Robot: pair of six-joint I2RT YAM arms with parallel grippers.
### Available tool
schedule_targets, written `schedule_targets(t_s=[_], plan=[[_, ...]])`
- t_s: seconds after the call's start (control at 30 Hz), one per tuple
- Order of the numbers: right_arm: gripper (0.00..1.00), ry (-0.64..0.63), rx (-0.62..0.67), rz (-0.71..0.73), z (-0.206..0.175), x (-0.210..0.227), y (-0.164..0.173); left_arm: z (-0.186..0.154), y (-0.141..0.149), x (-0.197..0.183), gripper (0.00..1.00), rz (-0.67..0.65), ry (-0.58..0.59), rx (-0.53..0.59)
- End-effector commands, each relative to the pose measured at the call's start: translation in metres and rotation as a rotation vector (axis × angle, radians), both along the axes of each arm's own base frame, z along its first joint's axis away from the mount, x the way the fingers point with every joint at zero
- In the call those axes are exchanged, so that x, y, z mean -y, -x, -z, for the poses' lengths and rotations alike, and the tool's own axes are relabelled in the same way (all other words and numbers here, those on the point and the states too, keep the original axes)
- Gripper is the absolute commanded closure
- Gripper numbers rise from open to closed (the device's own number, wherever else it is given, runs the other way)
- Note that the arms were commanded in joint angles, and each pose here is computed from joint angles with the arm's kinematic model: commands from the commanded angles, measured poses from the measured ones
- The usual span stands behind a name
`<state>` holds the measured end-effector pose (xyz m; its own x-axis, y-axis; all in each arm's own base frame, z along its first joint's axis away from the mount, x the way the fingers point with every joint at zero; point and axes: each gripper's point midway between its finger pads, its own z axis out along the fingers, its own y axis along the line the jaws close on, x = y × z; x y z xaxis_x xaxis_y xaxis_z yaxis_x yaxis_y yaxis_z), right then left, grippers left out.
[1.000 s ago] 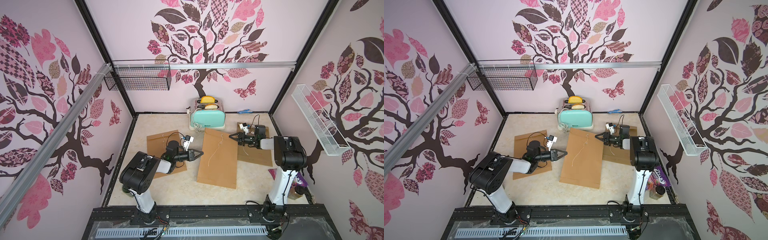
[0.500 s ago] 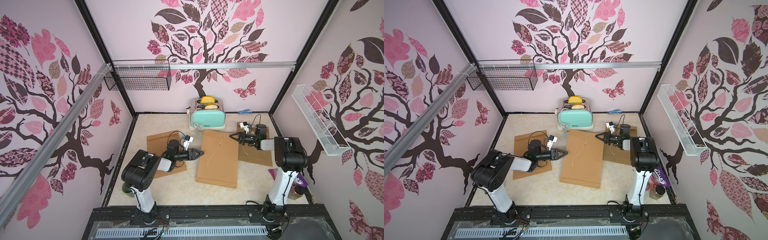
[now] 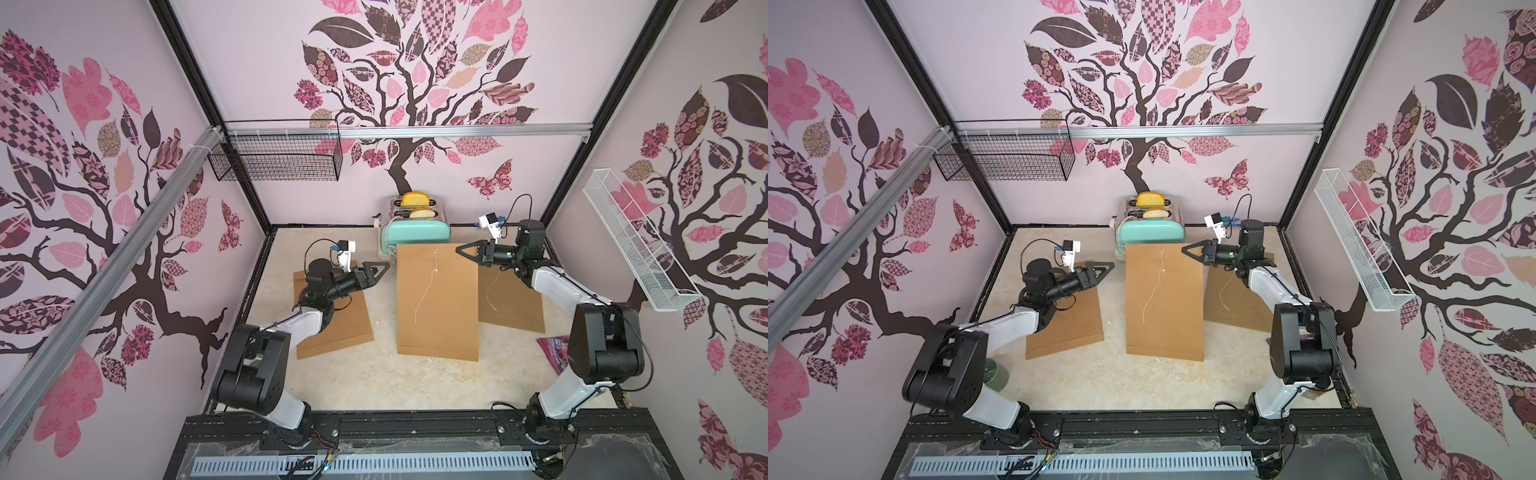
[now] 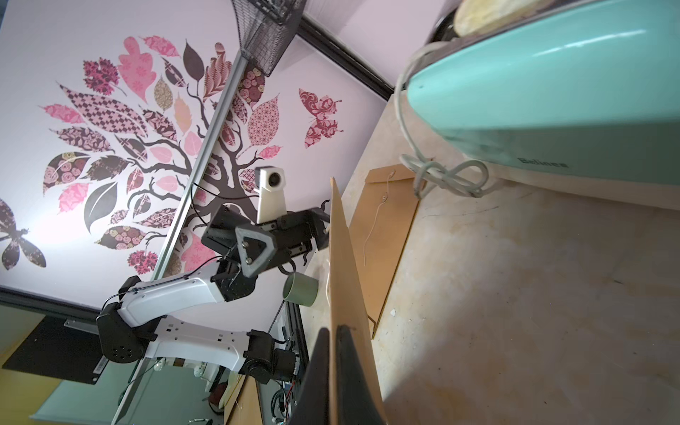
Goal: Close the mouth of the file bag
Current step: Pick up the file bag from the center of the board.
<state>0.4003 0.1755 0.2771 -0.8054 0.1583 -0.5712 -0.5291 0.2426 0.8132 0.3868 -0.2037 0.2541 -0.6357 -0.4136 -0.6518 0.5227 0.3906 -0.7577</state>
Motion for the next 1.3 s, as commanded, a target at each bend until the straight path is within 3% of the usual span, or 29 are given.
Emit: schedule_targets(t_s=[0.0, 0.07, 0.27, 0.53, 0.93, 1.13, 1.2, 1.27], plan=[[1.0, -0.002, 0.009, -0.044, -0.021, -0.001, 0.014, -0.04, -0.002, -0.001, 0.02, 0.029, -0.049, 0.043], [1.0, -0.011, 0.02, -0.059, -0.03, -0.003, 0.018, -0.053, 0.001, 0.003, 0.02, 0.067, -0.026, 0.07], [1.0, -0.036, 0.058, -0.109, -0.052, -0.016, 0.031, -0.042, -0.002, 0.004, 0.02, 0.072, -0.042, 0.114], [1.0, -0.056, 0.139, -0.149, -0.095, -0.032, 0.051, -0.071, 0.002, 0.012, 0.02, 0.147, 0.034, 0.219], [1.0, -0.095, 0.173, -0.214, -0.12, -0.045, 0.072, -0.087, 0.036, 0.045, 0.02, 0.286, 0.061, 0.365], [1.0, -0.085, 0.178, -0.221, -0.121, -0.046, 0.079, -0.094, 0.043, 0.051, 0.14, 0.336, 0.094, 0.373], [1.0, -0.085, 0.17, -0.222, -0.119, -0.046, 0.078, -0.094, 0.048, 0.054, 0.28, 0.35, 0.107, 0.376], [1.0, -0.087, 0.168, -0.227, -0.118, -0.047, 0.079, -0.094, 0.049, 0.055, 0.28, 0.345, 0.121, 0.366]])
